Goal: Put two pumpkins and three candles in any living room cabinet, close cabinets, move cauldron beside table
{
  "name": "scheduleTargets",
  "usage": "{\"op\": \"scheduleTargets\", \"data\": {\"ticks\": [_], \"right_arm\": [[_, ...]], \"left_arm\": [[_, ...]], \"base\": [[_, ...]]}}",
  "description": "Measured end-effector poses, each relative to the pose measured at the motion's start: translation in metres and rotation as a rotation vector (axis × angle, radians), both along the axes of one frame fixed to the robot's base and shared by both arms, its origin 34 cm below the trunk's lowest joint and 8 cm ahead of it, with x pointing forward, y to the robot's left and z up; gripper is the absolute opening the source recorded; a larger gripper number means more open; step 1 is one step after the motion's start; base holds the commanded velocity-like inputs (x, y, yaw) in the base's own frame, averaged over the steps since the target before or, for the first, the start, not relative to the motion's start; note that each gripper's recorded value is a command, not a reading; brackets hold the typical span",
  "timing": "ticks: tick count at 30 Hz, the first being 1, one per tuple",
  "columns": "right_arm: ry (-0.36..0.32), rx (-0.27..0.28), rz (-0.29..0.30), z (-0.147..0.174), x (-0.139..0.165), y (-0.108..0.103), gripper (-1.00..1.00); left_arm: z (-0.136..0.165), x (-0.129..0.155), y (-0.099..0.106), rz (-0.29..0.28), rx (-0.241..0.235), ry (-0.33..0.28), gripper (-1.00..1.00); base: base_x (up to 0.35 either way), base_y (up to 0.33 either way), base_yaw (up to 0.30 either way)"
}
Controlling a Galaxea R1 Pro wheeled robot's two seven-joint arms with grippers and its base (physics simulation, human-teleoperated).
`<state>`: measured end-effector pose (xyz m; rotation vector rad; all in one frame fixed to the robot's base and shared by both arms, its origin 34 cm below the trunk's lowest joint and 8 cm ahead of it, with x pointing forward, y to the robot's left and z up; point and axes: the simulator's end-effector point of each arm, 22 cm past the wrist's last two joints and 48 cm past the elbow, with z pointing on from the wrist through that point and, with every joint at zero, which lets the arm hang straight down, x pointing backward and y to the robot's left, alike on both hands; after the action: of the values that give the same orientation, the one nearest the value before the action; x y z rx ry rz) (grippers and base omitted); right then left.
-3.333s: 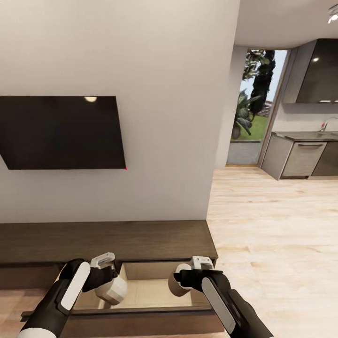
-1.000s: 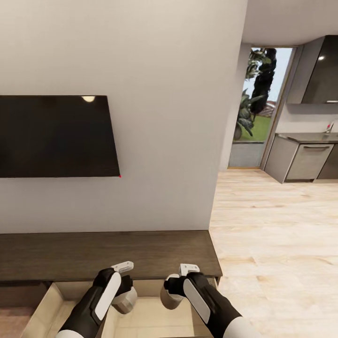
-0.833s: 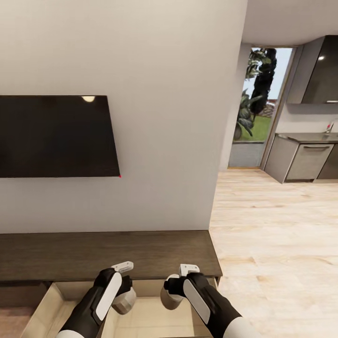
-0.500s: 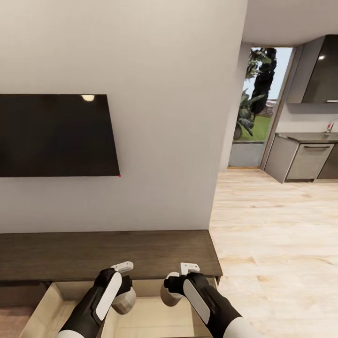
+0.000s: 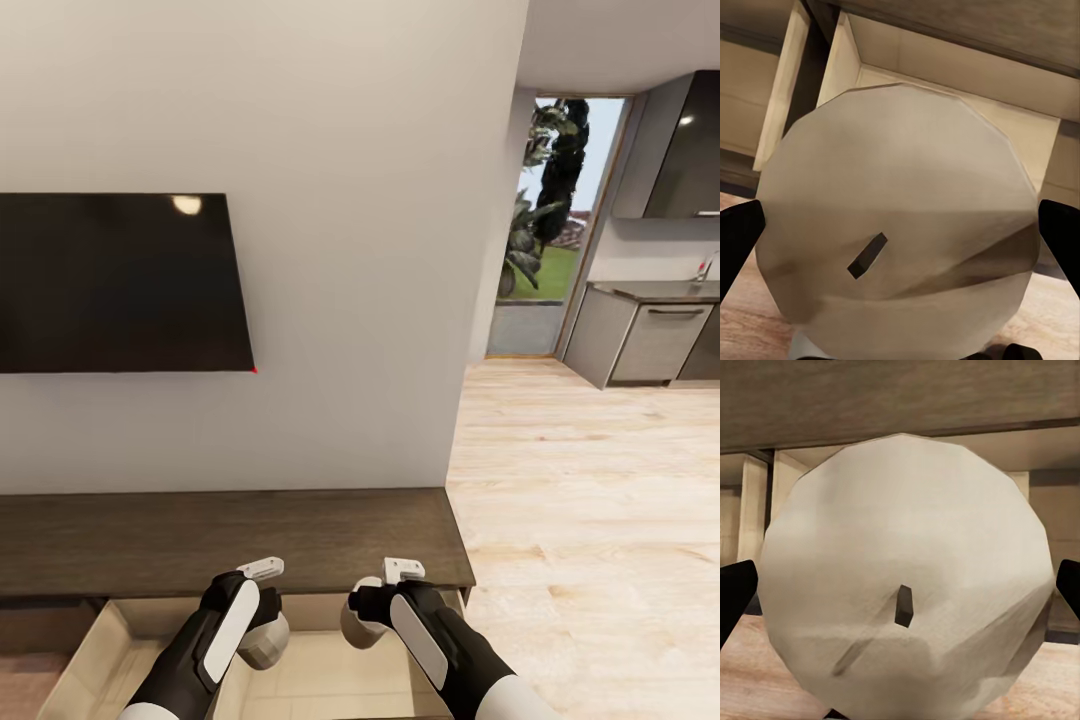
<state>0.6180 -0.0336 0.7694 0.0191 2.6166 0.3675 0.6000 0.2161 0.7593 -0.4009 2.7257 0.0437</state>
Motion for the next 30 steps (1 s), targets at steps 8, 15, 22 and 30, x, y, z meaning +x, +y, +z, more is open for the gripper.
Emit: {"op": "scheduleTargets", "data": {"ticks": [8,15,22,30], "right_arm": [[-0.004,0.004,0.0,-0.009,0.002,0.001,-1.0],[-0.014,0.008,-0.005,-0.016,0.006,0.001,-1.0],[-0.016,0.01,-0.004,-0.025,0.007,0.002,-1.0],[-0.019,0.012,-0.003,-0.035,0.008,0.002,-1.0]], "left_arm": [[-0.01,0.002,0.0,0.001,-0.002,-0.001,-1.0],[-0.019,0.003,-0.001,0.001,-0.003,-0.001,-1.0],[-0.028,0.004,-0.001,0.0,-0.002,-0.002,-1.0],[-0.039,0.005,-0.001,0.0,-0.001,-0.003,-1.0]], "base": [[0.0,0.0,0.0],[0.0,0.0,0.0],[0.0,0.0,0.0],[0.0,0.0,0.0]]}}
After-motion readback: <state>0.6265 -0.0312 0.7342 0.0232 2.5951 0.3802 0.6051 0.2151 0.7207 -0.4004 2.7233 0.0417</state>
